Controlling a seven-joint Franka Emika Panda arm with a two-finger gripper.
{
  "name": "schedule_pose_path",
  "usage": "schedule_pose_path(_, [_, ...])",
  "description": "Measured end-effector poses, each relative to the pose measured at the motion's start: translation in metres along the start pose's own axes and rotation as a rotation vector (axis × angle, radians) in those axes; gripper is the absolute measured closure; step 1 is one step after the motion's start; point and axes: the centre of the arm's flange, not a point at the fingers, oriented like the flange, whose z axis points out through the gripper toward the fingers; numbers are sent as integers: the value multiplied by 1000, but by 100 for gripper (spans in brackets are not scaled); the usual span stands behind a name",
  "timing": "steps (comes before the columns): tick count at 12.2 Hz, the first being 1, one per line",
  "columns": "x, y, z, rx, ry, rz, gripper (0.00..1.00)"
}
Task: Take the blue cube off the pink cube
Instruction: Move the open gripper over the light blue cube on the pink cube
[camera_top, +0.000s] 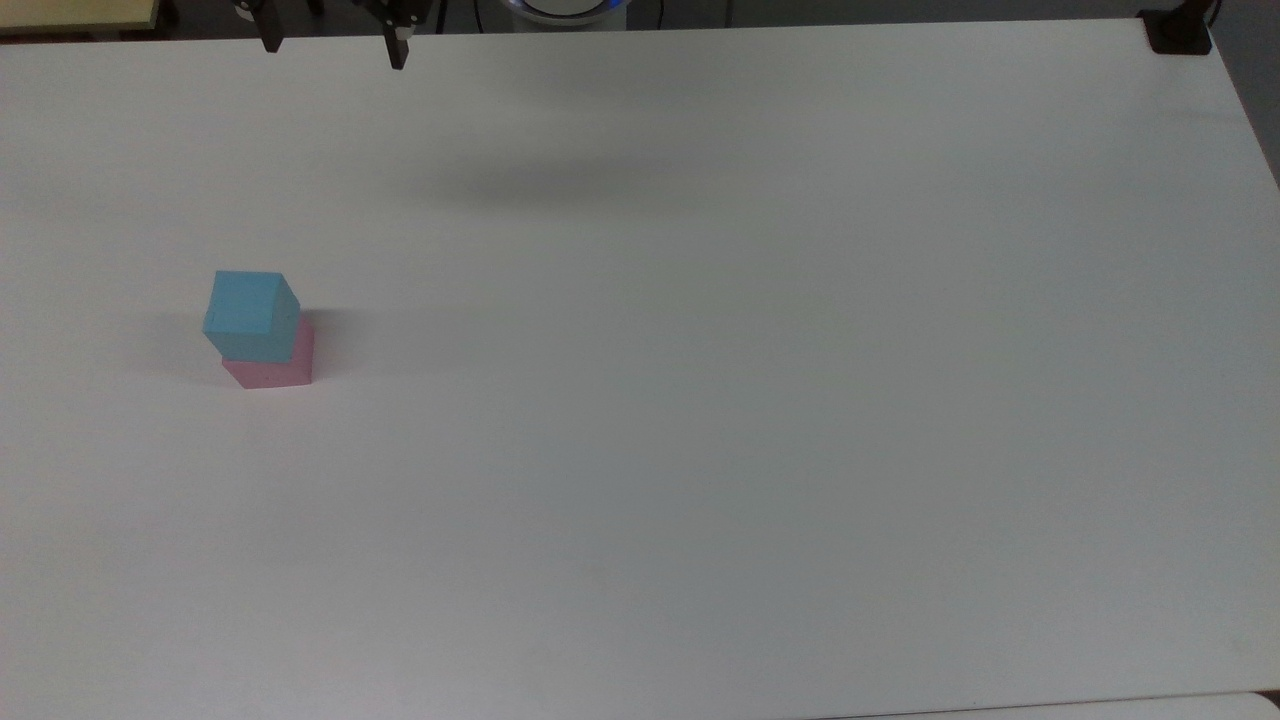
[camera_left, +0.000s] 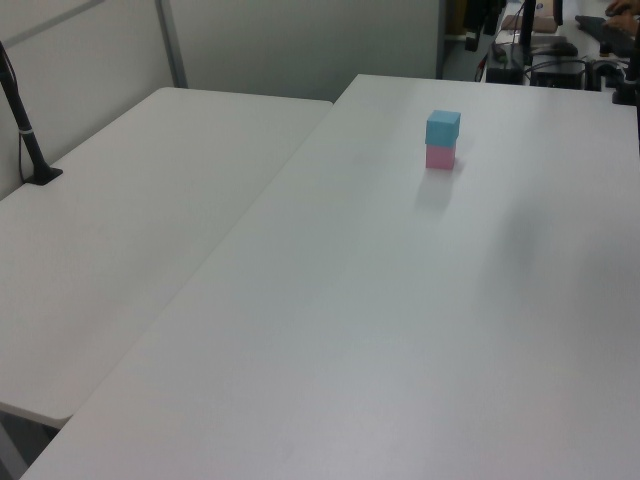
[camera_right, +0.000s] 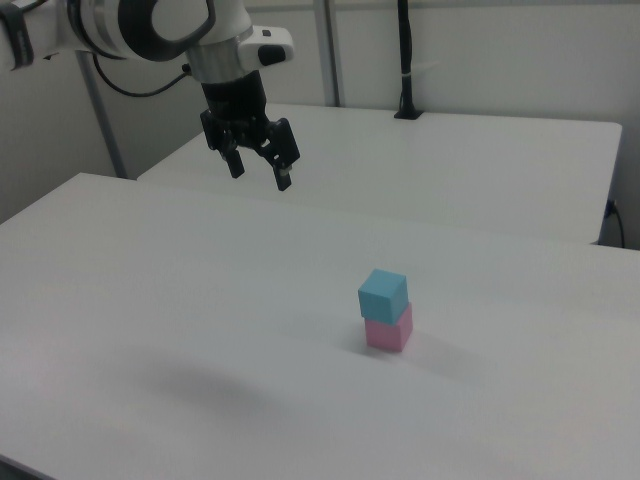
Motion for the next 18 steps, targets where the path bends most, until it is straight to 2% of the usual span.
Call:
schedule_pose_path(14, [0,-3,3,1,-5,-5,0])
schedule_pose_path(16, [-1,7,3,-1,-6,10,0])
schedule_pose_path(18, [-1,30,12,-5,-22,-40,0])
